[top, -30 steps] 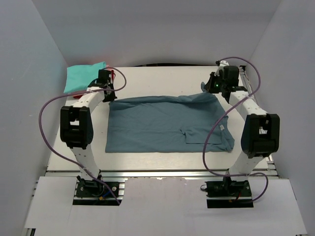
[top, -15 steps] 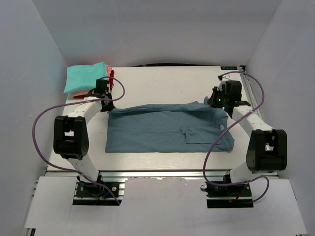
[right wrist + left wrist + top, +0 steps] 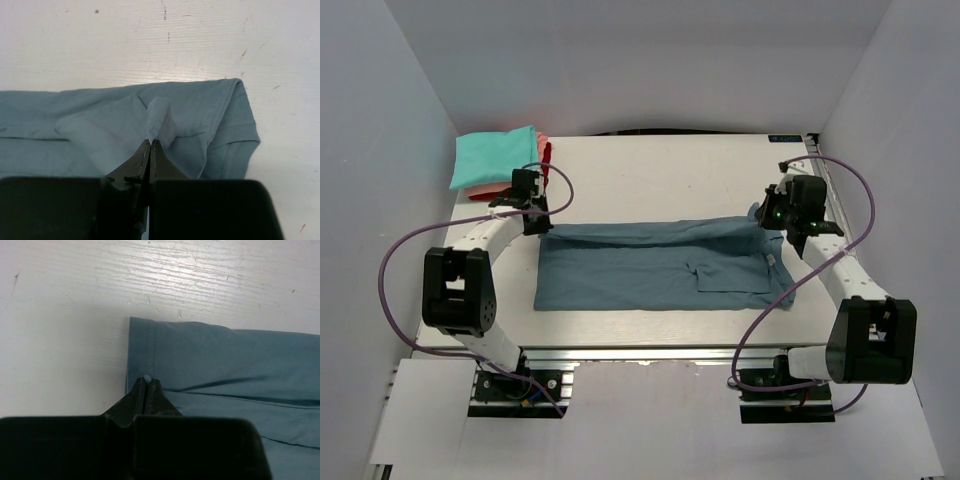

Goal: Fold and stack the t-shirts
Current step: Fold the other side of the tshirt into a rectangle

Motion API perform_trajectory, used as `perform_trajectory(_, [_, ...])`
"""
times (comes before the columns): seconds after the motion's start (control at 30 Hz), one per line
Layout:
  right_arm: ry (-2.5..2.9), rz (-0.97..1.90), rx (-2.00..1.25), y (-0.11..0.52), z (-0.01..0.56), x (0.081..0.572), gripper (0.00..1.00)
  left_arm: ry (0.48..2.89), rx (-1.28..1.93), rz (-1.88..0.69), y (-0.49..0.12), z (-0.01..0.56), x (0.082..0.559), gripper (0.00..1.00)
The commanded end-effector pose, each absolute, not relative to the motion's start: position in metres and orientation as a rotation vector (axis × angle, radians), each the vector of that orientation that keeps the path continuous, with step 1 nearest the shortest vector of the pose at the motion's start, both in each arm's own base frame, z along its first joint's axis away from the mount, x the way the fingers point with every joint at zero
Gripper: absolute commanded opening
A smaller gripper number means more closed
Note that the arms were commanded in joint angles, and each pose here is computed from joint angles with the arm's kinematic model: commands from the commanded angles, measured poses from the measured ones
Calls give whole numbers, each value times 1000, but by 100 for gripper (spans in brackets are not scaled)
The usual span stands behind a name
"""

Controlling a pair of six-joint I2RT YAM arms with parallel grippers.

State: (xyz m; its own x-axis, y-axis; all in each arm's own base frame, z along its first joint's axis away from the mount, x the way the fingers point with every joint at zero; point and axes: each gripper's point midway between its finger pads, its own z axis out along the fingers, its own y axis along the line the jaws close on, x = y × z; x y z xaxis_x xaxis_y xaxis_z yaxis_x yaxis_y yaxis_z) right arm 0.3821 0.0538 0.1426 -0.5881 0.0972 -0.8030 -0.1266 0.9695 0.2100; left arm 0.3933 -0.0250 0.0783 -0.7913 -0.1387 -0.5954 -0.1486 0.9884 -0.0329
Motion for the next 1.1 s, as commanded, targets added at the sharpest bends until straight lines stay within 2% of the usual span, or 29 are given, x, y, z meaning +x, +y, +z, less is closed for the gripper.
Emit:
perform_trajectory(0.0, [2147,250,-4,41,156,380,0,2477,-166,9,-24,91,389,0])
perform_trajectory(0.33, [2159,215,79,22,156,368,0,2518,-146,8,-24,83,378,0])
perform_trajectory(1.07, [2255,323,112,36,117,319,0,2565,-130,-7,-26,67,365,0])
